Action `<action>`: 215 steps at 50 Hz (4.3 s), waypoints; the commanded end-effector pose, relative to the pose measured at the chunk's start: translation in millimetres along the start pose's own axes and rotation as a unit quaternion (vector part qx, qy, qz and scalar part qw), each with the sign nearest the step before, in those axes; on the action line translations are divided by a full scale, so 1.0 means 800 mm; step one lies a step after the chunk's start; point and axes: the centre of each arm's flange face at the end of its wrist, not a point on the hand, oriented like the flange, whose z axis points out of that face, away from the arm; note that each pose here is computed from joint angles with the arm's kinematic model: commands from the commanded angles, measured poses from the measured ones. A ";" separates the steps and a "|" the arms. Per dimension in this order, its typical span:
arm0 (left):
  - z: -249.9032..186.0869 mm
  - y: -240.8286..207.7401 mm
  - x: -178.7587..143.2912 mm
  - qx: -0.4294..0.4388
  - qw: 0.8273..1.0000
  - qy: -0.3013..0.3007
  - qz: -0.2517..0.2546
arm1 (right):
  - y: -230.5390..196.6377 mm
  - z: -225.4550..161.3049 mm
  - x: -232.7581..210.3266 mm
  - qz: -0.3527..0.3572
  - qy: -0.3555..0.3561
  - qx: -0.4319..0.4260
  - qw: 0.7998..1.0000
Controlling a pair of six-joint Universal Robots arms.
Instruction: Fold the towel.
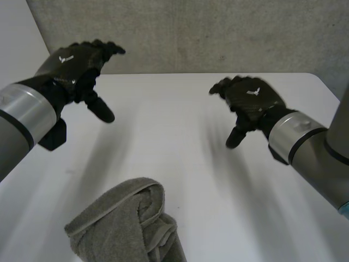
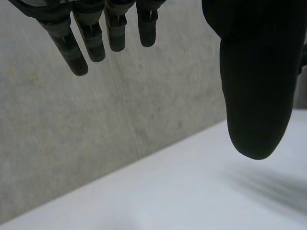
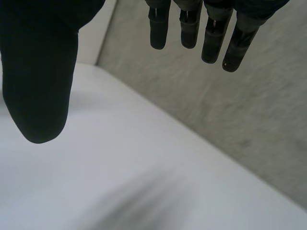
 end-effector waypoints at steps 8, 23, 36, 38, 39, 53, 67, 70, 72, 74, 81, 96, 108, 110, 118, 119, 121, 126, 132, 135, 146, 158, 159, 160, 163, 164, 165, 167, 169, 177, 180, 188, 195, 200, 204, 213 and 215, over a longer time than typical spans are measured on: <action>-0.040 0.087 -0.034 -0.165 0.985 -0.047 0.024 | 0.039 -0.006 -0.068 0.062 -0.141 -0.115 0.981; -0.079 0.179 -0.044 -0.275 0.959 -0.047 0.042 | 0.109 0.012 -0.122 0.296 -0.176 -0.213 0.914; -0.076 0.199 -0.024 -0.293 0.956 0.023 0.010 | 0.133 0.020 -0.151 0.377 -0.184 -0.243 0.875; -0.075 0.199 -0.022 -0.293 0.956 0.025 0.010 | 0.133 0.022 -0.151 0.380 -0.185 -0.240 0.874; -0.074 0.198 -0.023 -0.289 0.957 0.025 0.011 | 0.132 0.022 -0.151 0.381 -0.187 -0.236 0.874; -0.002 0.062 -0.036 -0.032 0.997 0.002 0.074 | -0.021 0.055 -0.051 0.263 -0.080 0.071 0.959; 0.007 -0.108 -0.001 0.222 0.974 -0.037 -0.006 | -0.221 -0.019 -0.002 0.070 -0.026 0.318 0.945; 0.007 -0.096 0.007 0.205 0.978 -0.029 -0.008 | -0.198 -0.014 -0.013 0.071 -0.058 0.266 0.960; 0.006 -0.053 0.020 0.155 0.988 -0.013 -0.008 | -0.180 -0.009 -0.019 0.075 -0.074 0.231 0.967; 0.005 -0.029 0.023 0.126 0.992 -0.008 -0.008 | -0.136 0.006 -0.028 0.074 -0.085 0.165 0.980; -0.003 0.099 0.028 -0.029 1.000 -0.004 -0.008 | -0.024 0.024 -0.046 0.028 -0.091 0.029 0.995; -0.011 0.230 0.029 -0.177 0.984 -0.004 -0.008 | 0.117 0.027 -0.046 0.007 -0.099 -0.145 0.984; -0.011 0.207 0.026 -0.146 0.989 -0.008 -0.007 | 0.108 -0.006 -0.016 0.040 -0.042 -0.131 0.990; -0.012 0.208 0.025 -0.148 0.989 -0.011 -0.008 | 0.109 -0.012 -0.016 0.041 -0.037 -0.132 0.990; -0.024 0.194 0.016 -0.135 0.991 -0.023 -0.010 | 0.124 -0.030 -0.019 0.040 -0.024 -0.156 0.987; -0.026 0.192 0.013 -0.132 0.991 -0.026 -0.013 | 0.128 -0.033 -0.021 0.041 -0.026 -0.163 0.986; -0.028 0.188 0.011 -0.126 0.991 -0.029 -0.013 | 0.132 -0.036 -0.023 0.042 -0.028 -0.169 0.984; -0.030 0.189 0.007 -0.126 0.991 -0.035 -0.014 | 0.145 -0.042 -0.031 0.038 -0.038 -0.188 0.981; -0.030 0.194 0.002 -0.133 0.990 -0.042 -0.016 | 0.152 -0.042 -0.033 0.033 -0.041 -0.192 0.980; -0.030 0.194 0.001 -0.133 0.990 -0.043 -0.017 | 0.151 -0.040 -0.034 0.031 -0.041 -0.185 0.981; -0.030 0.194 0.001 -0.133 0.990 -0.043 -0.016 | 0.158 -0.021 -0.041 0.028 -0.052 -0.170 0.984; -0.038 0.196 0.003 -0.143 0.989 -0.040 -0.015 | 0.158 -0.017 -0.088 0.015 -0.101 -0.151 0.983; -0.039 0.193 0.003 -0.142 0.989 -0.042 -0.015 | 0.158 -0.017 -0.088 0.015 -0.102 -0.151 0.983; -0.039 0.193 0.003 -0.142 0.989 -0.042 -0.015 | 0.156 -0.015 -0.090 0.018 -0.102 -0.144 0.984; -0.042 0.191 0.001 -0.141 0.989 -0.045 -0.016 | 0.152 -0.011 -0.093 0.028 -0.104 -0.135 0.985; -0.042 0.190 -0.002 -0.140 0.989 -0.048 -0.017 | 0.152 -0.007 -0.095 0.031 -0.105 -0.133 0.985; -0.041 0.190 -0.004 -0.140 0.989 -0.052 -0.019 | 0.152 -0.007 -0.095 0.031 -0.105 -0.133 0.985; -0.041 0.191 -0.006 -0.142 0.988 -0.054 -0.019 | 0.153 -0.003 -0.097 0.032 -0.106 -0.132 0.985; -0.041 0.191 -0.006 -0.142 0.988 -0.054 -0.020 | 0.158 0.004 -0.100 0.031 -0.108 -0.136 0.984; -0.042 0.192 -0.006 -0.143 0.988 -0.055 -0.020 | 0.161 0.021 -0.097 0.029 -0.097 -0.108 0.989; -0.042 0.192 -0.006 -0.144 0.988 -0.055 -0.020 | 0.148 0.022 -0.092 0.026 -0.087 -0.083 0.992; -0.042 0.192 -0.006 -0.144 0.988 -0.055 -0.018 | 0.085 0.031 -0.011 0.020 0.040 0.010 0.999; -0.041 0.195 -0.007 -0.149 0.987 -0.054 -0.013 | 0.084 0.035 0.009 -0.026 0.068 0.004 0.997; -0.037 0.202 -0.015 -0.162 0.985 -0.058 0.021 | 0.100 0.032 0.037 -0.083 0.097 -0.027 0.992; -0.034 0.205 -0.022 -0.168 0.983 -0.062 0.044 | 0.114 0.026 0.057 -0.113 0.115 -0.054 0.985; -0.022 0.233 -0.022 -0.202 0.978 -0.010 0.049 | 0.128 0.019 0.051 -0.111 0.104 -0.073 0.986; -0.019 0.237 -0.021 -0.203 0.978 -0.003 0.047 | 0.129 0.019 0.050 -0.110 0.102 -0.074 0.986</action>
